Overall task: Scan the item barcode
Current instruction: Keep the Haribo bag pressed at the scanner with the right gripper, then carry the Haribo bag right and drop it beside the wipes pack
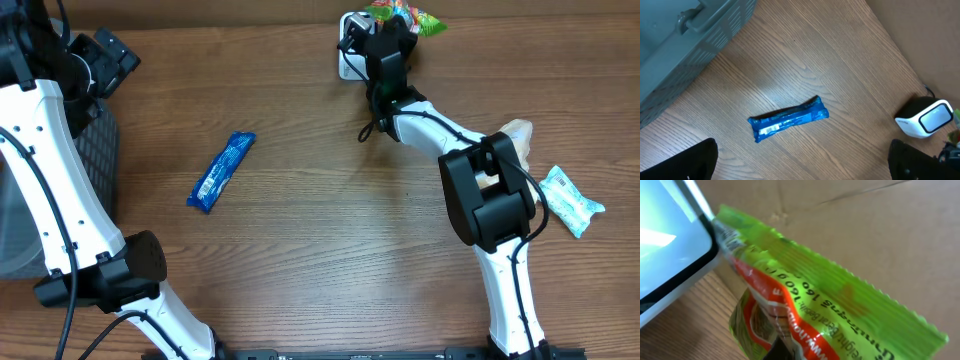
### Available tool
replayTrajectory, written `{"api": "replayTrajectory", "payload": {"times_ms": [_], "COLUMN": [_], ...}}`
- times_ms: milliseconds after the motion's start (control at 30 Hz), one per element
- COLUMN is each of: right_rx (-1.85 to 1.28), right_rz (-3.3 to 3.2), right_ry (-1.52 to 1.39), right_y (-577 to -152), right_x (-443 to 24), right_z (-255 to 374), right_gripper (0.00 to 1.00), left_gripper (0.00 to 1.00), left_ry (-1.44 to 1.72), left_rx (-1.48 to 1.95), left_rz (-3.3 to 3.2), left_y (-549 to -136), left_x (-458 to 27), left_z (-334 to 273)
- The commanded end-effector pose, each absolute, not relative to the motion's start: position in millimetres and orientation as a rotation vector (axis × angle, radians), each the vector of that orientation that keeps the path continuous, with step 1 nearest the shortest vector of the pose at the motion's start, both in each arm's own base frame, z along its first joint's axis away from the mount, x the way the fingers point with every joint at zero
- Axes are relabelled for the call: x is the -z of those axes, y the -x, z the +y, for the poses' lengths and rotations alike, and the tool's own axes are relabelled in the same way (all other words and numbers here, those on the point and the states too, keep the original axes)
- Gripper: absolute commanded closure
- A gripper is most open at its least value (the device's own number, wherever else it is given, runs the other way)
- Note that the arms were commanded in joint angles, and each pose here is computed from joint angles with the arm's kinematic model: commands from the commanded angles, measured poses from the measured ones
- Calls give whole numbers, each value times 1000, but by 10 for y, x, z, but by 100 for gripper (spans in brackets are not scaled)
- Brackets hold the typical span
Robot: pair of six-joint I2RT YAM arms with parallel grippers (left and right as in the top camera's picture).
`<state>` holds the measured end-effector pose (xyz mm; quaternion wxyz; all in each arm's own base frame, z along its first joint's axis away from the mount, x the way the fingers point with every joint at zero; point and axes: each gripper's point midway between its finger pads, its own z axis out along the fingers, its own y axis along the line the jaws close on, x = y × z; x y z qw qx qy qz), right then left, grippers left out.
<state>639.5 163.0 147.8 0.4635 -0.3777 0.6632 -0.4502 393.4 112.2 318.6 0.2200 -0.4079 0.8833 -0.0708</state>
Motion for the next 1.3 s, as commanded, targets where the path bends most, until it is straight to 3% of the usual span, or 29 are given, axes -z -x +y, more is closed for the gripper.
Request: {"api": "replayTrajectory", "payload": {"times_ms": [0, 667, 933, 1033, 1133, 1267], "right_rx": [1098, 1069, 1008, 958, 820, 565], "right_rz": [1548, 1599, 1659, 1723, 1818, 2009], "right_ry": [766, 810, 773, 605, 70, -153], "right_y": [-6293, -6220, -6012, -5817, -5361, -4872], "right_x": [-2373, -2347, -2688, -2982, -3347, -3189], "right_z": [1670, 1708, 1636, 1455, 988, 784], "right_gripper": [96, 96, 96, 96, 96, 96], "left_gripper": [0, 0, 0, 0, 0, 1], "left_ry": [1112, 1112, 1112, 1112, 1112, 1112], "left_rx": [209, 209, 209, 209, 209, 209], "left_rz": [2412, 2412, 2412, 2412, 2412, 2412], "left_y": [-3887, -3887, -3887, -3887, -3887, -3887], "left_x": [-3320, -3320, -3320, -3320, -3320, -3320], "left_z": [1069, 1069, 1069, 1069, 1069, 1069]}}
